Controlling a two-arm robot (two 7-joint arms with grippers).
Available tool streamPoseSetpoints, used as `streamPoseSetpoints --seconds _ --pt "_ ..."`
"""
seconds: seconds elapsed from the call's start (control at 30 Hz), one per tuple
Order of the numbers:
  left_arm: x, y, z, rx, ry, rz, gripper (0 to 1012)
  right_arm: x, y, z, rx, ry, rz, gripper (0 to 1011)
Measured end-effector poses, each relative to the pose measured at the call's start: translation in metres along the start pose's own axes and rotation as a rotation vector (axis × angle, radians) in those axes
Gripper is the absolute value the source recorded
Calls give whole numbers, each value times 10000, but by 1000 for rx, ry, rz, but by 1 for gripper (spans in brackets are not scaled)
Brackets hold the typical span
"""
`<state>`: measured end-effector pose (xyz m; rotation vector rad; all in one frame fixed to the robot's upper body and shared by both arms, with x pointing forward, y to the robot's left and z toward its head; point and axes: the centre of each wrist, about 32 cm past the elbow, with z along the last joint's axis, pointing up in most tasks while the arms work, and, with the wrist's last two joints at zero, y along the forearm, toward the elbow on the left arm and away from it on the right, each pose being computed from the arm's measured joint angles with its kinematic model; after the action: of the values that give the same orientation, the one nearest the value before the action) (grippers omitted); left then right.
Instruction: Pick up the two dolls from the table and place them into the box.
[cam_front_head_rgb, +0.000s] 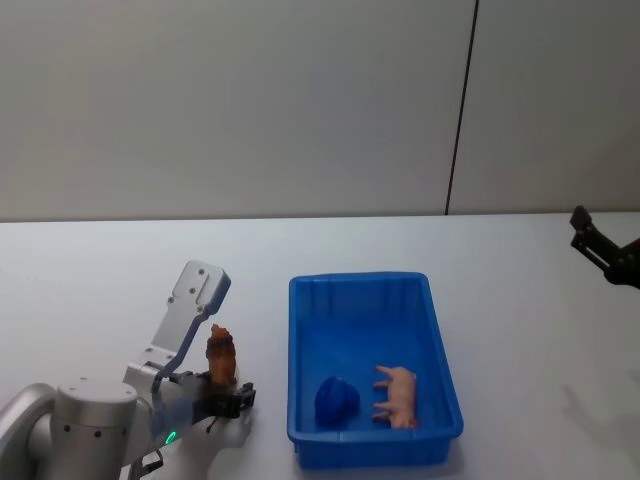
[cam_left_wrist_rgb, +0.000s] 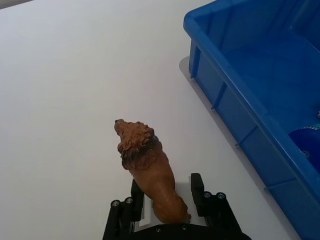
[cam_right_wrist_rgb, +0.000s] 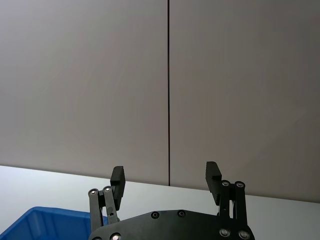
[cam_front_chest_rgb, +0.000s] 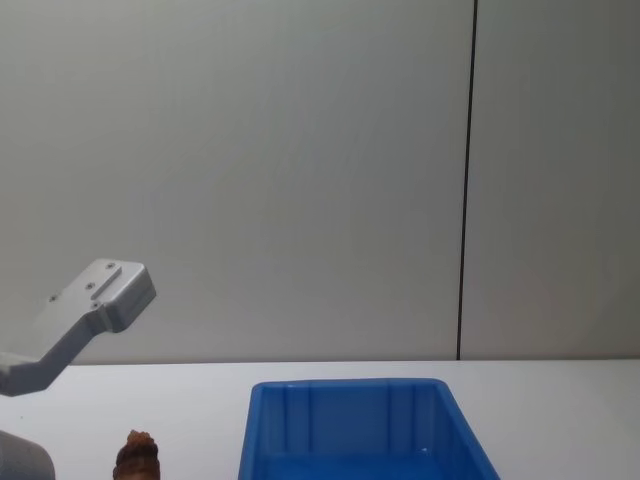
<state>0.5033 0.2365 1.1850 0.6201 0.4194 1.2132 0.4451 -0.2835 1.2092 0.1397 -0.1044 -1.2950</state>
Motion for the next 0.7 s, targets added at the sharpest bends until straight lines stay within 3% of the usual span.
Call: streamPoseSetpoints --seconds 0.2,0.3,0.53,0.7 --pt "0 -6 2 2 0 -1 474 0 0 0 0 0 0 1001" --pt "1 -7 3 2 0 -1 348 0 0 0 0 0 0 1001" --pt "1 -9 4 0 -1 -3 325 0 0 0 0 0 0 1001" --pt "2 8 9 -32 -1 -5 325 0 0 0 0 0 0 1001"
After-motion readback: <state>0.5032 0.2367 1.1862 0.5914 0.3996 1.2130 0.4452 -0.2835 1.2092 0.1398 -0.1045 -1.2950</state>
